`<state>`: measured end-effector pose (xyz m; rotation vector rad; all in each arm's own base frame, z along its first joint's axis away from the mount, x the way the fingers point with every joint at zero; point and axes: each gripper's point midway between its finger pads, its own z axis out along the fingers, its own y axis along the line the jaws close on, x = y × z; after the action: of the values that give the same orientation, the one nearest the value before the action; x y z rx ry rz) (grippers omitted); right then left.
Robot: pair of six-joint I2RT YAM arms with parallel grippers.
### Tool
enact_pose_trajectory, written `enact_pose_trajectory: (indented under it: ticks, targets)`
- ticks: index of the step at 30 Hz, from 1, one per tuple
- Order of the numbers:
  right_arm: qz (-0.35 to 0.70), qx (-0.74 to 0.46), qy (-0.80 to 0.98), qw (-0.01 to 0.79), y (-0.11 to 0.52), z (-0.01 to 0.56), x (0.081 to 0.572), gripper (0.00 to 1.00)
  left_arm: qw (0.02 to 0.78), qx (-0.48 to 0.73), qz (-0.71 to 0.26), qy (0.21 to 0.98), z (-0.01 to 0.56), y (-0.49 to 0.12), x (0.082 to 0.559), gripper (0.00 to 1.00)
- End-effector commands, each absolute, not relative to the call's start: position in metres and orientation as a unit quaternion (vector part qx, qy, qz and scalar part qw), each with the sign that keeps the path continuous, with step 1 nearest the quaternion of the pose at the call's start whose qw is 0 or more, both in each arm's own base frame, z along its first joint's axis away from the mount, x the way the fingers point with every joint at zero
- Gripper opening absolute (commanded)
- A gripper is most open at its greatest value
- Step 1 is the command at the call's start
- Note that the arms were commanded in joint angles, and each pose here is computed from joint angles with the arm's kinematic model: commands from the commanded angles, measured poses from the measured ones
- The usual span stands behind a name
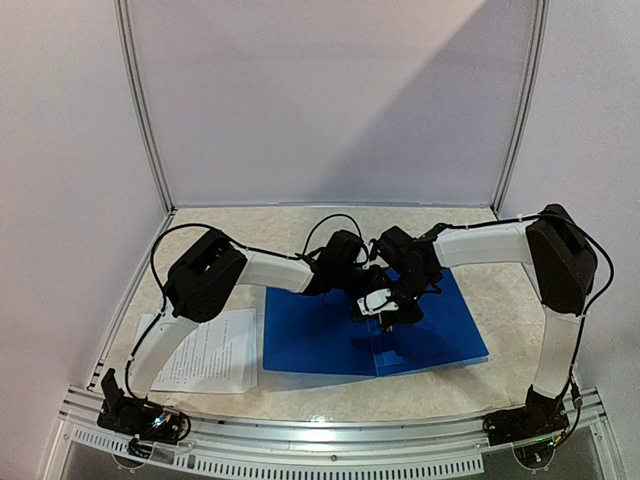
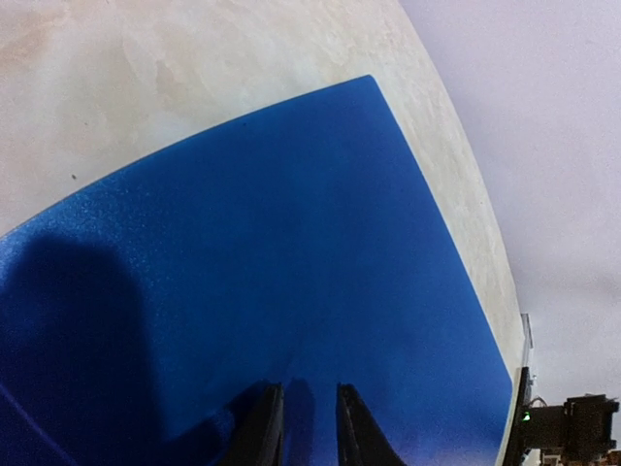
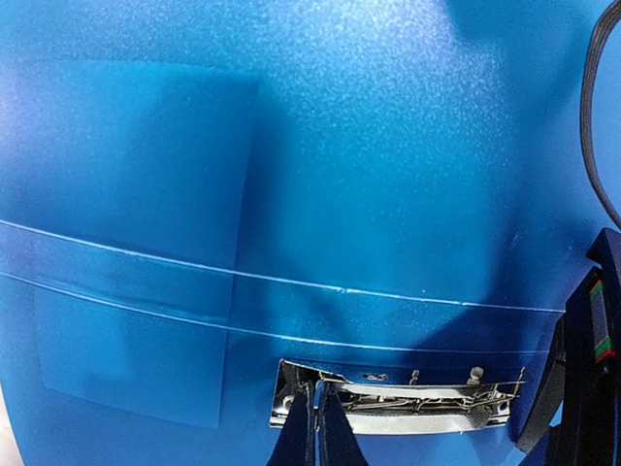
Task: Put the files into the folder
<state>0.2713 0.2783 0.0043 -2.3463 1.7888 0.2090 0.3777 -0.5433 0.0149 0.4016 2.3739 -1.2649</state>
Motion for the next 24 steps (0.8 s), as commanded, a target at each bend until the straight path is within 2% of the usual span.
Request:
enact_pose_trajectory:
  ticks: [1, 5, 8, 13, 21, 24]
  targets:
    - [-0.045, -0.783, 0.616, -0.078, 0.194, -0.095, 0.250, 0.00, 0.128, 0.123, -0.375, 0.910, -0.073, -0.507, 0.354, 0.20]
    - [-0.064, -0.789, 0.610, -0.038, 0.209, -0.061, 0.266, 0.00, 0.117, 0.127, -0.350, 0.921, -0.084, -0.499, 0.351, 0.20]
    - [-0.072, -0.790, 0.609, 0.022, 0.233, -0.026, 0.285, 0.00, 0.111, 0.129, -0.325, 0.930, -0.092, -0.491, 0.350, 0.19]
    - [-0.091, -0.784, 0.605, 0.102, 0.265, 0.028, 0.314, 0.00, 0.108, 0.129, -0.318, 0.933, -0.098, -0.487, 0.349, 0.13]
    - [-0.123, -0.774, 0.608, 0.124, 0.267, 0.043, 0.330, 0.00, 0.103, 0.129, -0.311, 0.936, -0.105, -0.482, 0.346, 0.13]
    - [-0.132, -0.765, 0.612, 0.152, 0.273, 0.053, 0.340, 0.07, 0.105, 0.131, -0.316, 0.934, -0.101, -0.483, 0.347, 0.13]
